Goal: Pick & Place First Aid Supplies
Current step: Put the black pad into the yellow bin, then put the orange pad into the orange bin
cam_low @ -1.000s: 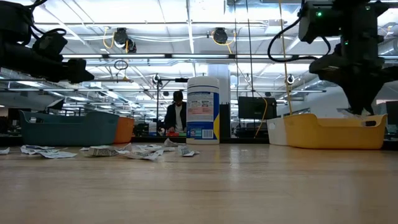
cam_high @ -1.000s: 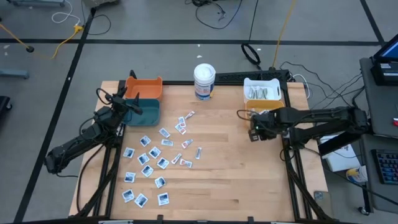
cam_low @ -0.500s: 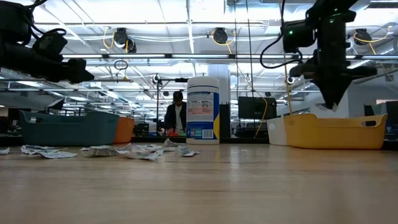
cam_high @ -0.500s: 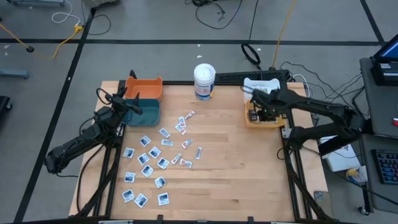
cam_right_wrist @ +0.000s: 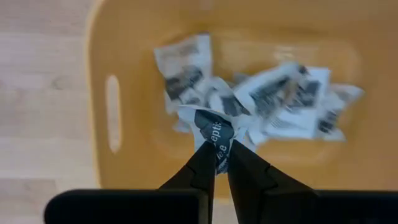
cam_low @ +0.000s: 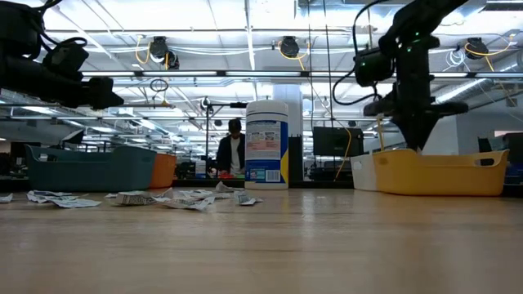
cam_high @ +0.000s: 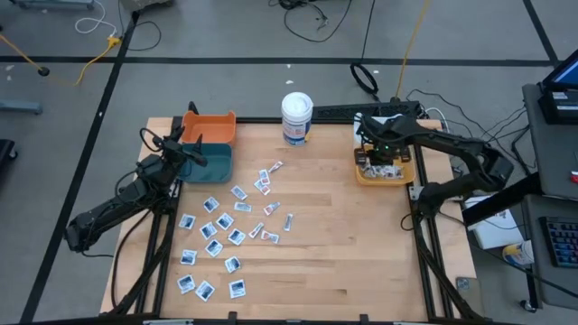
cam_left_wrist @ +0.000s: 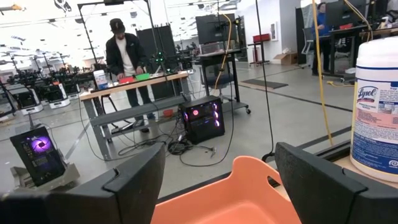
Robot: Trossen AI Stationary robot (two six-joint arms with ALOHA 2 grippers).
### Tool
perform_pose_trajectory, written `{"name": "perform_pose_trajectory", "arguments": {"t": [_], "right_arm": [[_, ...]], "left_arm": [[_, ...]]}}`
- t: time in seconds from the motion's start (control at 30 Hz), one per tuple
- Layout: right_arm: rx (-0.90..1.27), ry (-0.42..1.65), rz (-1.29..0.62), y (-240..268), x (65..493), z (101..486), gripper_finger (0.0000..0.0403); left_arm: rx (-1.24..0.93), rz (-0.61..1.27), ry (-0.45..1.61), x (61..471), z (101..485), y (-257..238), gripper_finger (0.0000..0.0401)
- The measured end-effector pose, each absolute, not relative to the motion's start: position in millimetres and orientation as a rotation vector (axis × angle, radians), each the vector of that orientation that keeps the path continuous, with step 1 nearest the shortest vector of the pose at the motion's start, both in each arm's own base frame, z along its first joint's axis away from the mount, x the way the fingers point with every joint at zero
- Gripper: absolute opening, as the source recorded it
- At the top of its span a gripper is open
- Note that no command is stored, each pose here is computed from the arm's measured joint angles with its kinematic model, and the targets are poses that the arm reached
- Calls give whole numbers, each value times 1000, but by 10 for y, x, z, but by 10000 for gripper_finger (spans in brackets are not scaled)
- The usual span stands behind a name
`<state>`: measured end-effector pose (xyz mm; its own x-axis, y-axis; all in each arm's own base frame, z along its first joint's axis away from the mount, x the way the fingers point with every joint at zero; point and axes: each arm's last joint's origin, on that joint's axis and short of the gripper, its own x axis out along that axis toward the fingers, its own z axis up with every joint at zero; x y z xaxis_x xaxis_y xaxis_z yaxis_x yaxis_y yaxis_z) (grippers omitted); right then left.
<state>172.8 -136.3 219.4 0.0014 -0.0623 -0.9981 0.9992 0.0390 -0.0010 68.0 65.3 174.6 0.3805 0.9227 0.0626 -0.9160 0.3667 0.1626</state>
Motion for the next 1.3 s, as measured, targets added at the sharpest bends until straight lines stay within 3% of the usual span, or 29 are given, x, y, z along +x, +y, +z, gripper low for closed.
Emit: {"name": "perform_pose_trajectory", "arguments": {"t": [0.47,0.73,0.93,1.3], "right_arm": [[1115,1240,-1197,-1439,1825,1814,36],[1139,1183,-1168,-1387,1770,1953,136],[1000,1092,-1058,-1326,1683,2121,210],[572,700,-811,-1096,1383,2308,253]], "left_arm": [[181,1181,42,680,1746,653,308],[181,1182,42,680,1746,653,308],[181,1182,42,680,1746,653,308],[181,1182,42,680,1746,653,308]]}}
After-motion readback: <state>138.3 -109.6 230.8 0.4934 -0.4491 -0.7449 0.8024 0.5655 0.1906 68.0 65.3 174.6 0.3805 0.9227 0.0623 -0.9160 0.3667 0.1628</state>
